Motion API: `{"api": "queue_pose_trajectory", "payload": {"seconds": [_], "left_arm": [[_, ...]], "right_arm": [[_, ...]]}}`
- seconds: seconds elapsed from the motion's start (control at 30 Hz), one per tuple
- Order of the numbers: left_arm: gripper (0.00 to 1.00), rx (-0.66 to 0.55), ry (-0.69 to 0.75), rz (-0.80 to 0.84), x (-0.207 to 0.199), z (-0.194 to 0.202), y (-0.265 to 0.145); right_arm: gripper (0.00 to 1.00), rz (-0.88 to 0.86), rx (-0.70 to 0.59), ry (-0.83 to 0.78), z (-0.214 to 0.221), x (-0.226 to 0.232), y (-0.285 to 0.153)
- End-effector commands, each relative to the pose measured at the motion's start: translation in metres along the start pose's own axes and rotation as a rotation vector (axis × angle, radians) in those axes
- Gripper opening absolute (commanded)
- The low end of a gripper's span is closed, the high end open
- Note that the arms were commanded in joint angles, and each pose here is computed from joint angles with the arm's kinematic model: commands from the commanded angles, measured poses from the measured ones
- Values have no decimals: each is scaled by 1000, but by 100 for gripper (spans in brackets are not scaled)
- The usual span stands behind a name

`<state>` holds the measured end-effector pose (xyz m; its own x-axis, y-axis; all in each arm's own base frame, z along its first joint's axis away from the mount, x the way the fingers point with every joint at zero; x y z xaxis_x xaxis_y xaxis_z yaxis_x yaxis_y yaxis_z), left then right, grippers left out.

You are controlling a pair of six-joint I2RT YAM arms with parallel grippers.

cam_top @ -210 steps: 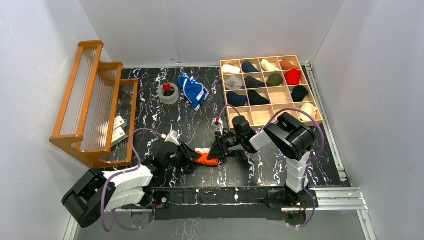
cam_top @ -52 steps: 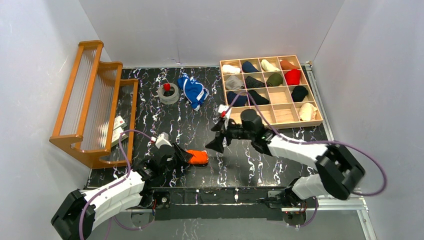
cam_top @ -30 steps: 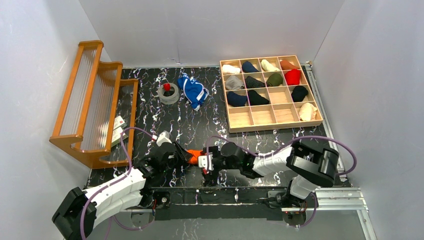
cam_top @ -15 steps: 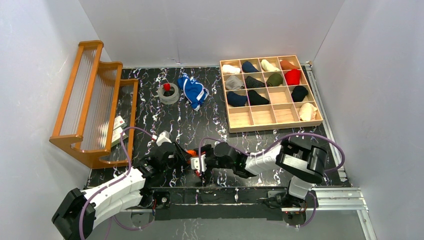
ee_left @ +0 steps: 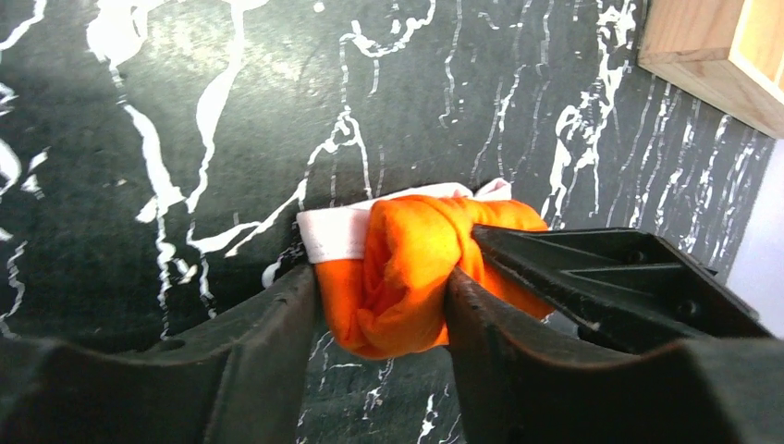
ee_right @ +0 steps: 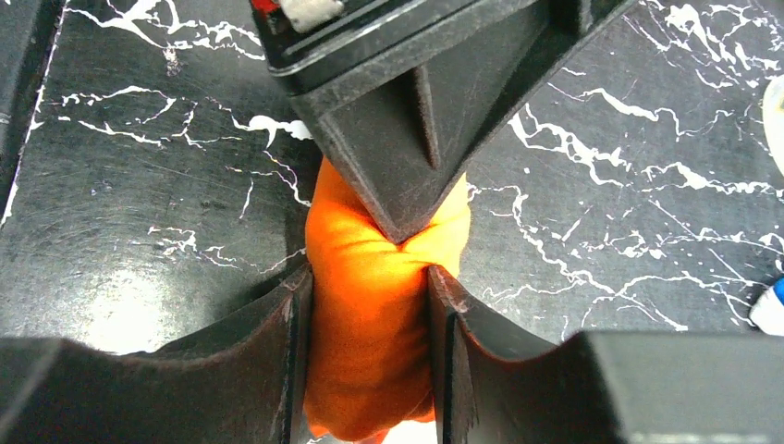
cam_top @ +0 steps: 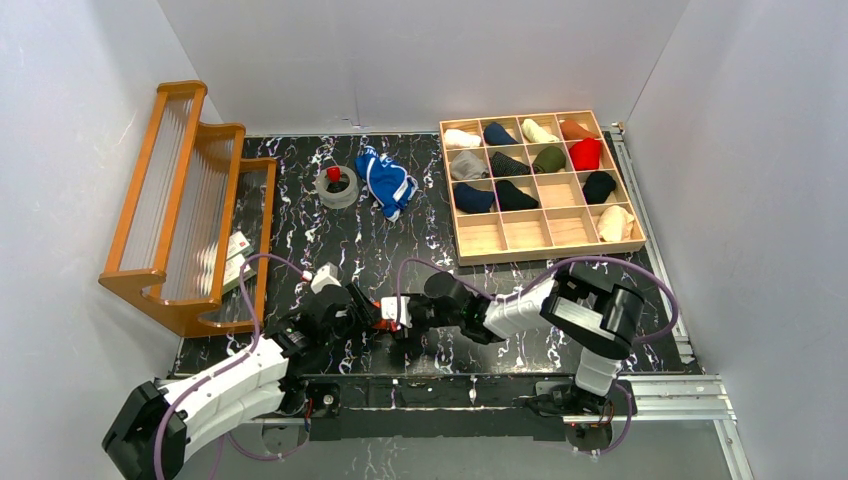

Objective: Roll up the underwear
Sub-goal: Roll the underwear to the center of the board.

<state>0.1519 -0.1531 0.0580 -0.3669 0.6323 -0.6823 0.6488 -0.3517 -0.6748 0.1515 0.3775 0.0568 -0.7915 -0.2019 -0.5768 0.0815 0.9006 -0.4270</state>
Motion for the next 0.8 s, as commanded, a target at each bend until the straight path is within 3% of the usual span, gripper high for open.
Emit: {"api": "queue_pose_trajectory", "payload": {"seconds": [0.0, 0.17, 0.43, 0.57, 0.63, 0.77], "left_arm": [[54, 3, 44, -100, 21, 0, -8], [63, -21, 30, -51, 12, -4, -10], [69, -51, -114, 199, -12, -3, 1], [72, -42, -128, 160, -2, 1, 8], [70, -33, -99, 98, 7, 3, 11], [51, -36, -47, -51, 27, 4, 15]], "right_arm": [[37, -204, 169, 201, 46, 53, -12], [30, -303, 62, 415, 36, 57, -18], [33, -344, -12, 566, 31, 50, -15], [35, -358, 9, 621, 37, 49, -13], [37, -367, 5, 636, 37, 49, -13], [48, -345, 1, 624, 33, 43, -14]]}}
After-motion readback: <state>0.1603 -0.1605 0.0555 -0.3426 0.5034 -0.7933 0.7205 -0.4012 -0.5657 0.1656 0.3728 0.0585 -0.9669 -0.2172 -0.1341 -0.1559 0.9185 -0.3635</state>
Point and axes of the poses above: each gripper's point midway between its finger pads, its own y axis out along the fingers, its own x axis along the line the jaws close on, z = x × y, the point moved 4 cm from there along -y, back along the fingers, and after that the axes turned 15 degrees about -y, right-handed, at the moved point
